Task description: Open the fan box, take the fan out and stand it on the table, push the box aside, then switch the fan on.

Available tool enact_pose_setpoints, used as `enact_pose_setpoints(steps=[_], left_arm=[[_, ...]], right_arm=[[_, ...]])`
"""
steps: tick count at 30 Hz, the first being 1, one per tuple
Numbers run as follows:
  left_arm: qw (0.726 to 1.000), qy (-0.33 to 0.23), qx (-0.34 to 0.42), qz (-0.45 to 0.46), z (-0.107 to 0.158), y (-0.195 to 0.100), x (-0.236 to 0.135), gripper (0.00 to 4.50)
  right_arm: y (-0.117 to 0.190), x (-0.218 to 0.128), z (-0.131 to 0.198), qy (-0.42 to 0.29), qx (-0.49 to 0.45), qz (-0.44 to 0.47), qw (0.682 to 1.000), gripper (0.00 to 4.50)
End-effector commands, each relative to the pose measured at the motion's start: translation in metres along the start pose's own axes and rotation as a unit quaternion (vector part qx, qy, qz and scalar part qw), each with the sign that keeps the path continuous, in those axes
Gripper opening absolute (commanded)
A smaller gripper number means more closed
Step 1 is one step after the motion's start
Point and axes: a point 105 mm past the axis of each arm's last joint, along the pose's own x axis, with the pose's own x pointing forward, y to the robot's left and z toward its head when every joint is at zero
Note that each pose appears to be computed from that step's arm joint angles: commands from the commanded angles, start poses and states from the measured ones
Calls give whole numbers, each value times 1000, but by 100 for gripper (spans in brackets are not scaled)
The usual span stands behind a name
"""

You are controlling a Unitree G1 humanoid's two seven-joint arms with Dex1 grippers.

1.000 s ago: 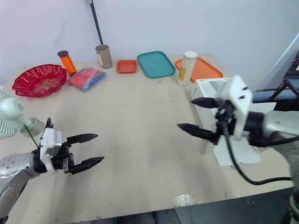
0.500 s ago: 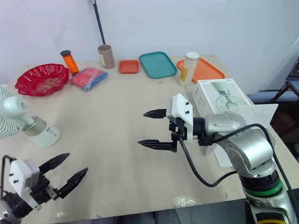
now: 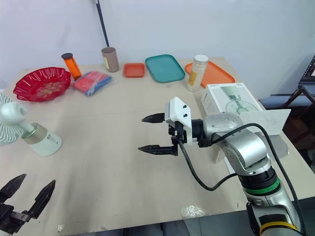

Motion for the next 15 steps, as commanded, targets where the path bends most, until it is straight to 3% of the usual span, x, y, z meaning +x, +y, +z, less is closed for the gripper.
enact_pose_setpoints(steps=[1, 8, 15], left_arm=[[994, -28, 1, 103, 17, 19, -25, 450], [979, -43, 9, 200, 24, 63, -44, 450], [979, -66, 35, 191, 45, 90, -25, 450]], right_arm=[[1, 5, 10, -18, -18, 8, 1000, 439], [4, 16, 11, -26, -9, 16, 1000, 439], [-1, 31, 24, -51, 11, 5, 999, 439]])
